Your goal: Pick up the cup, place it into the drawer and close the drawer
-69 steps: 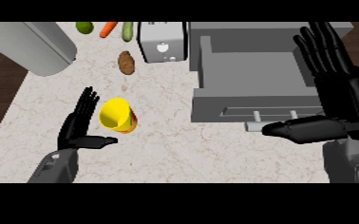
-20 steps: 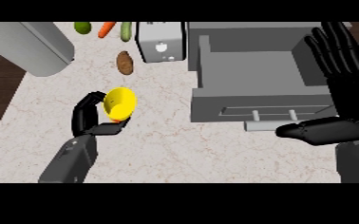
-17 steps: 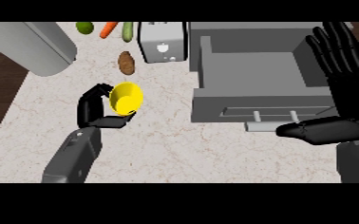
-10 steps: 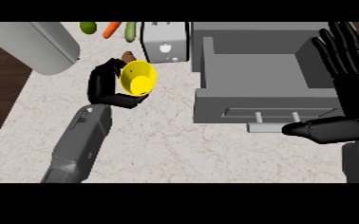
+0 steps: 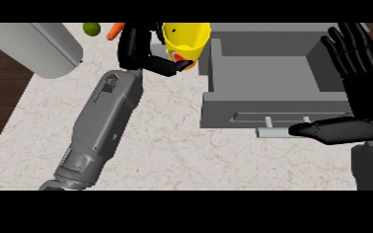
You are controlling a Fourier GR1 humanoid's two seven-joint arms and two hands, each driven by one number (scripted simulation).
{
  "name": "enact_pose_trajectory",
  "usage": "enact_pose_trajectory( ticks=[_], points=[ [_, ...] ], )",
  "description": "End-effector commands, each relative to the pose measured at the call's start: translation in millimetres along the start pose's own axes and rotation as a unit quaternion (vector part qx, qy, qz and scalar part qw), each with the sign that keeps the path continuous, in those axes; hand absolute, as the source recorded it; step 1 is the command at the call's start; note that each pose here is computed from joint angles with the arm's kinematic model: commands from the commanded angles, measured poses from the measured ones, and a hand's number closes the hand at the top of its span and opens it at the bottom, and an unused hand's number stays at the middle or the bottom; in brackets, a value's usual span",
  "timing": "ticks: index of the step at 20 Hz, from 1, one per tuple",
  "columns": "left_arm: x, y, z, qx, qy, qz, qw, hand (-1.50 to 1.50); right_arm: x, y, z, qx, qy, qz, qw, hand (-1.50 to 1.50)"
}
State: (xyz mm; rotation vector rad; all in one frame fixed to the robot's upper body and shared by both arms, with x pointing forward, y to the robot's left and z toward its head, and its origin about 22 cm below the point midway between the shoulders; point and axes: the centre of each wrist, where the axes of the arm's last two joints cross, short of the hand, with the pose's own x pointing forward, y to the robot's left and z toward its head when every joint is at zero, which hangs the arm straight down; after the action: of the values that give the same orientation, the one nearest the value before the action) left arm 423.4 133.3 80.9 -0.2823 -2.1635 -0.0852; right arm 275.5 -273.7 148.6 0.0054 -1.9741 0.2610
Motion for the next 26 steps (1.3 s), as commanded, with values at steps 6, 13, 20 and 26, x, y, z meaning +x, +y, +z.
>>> enact_pose_trajectory(
  ticks=[6, 13, 20, 26],
  points=[
    [64.0, -81.1, -77.6, -0.003, 0.025, -0.044, 0.9987, 1.50, -10.0, 13.0, 7.3, 0.000, -0.011, -0.001, 1.000, -1.50],
    [51.2, -97.0, -91.3, -0.009, 0.125, -0.104, 0.9866, 1.50, -1.2, 3.2, -10.0, 0.008, -0.024, -0.009, 1.000, -1.50],
    [37.2, -102.1, -84.7, -0.035, 0.192, -0.146, 0.9699, 1.50, 3.4, 17.0, -13.5, 0.032, -0.033, -0.014, 0.999, -1.50],
    [13.1, -92.7, -61.2, -0.084, 0.235, -0.167, 0.9539, 1.50, -4.4, 16.0, -24.3, 0.048, -0.040, -0.013, 0.998, -1.50]
  ],
)
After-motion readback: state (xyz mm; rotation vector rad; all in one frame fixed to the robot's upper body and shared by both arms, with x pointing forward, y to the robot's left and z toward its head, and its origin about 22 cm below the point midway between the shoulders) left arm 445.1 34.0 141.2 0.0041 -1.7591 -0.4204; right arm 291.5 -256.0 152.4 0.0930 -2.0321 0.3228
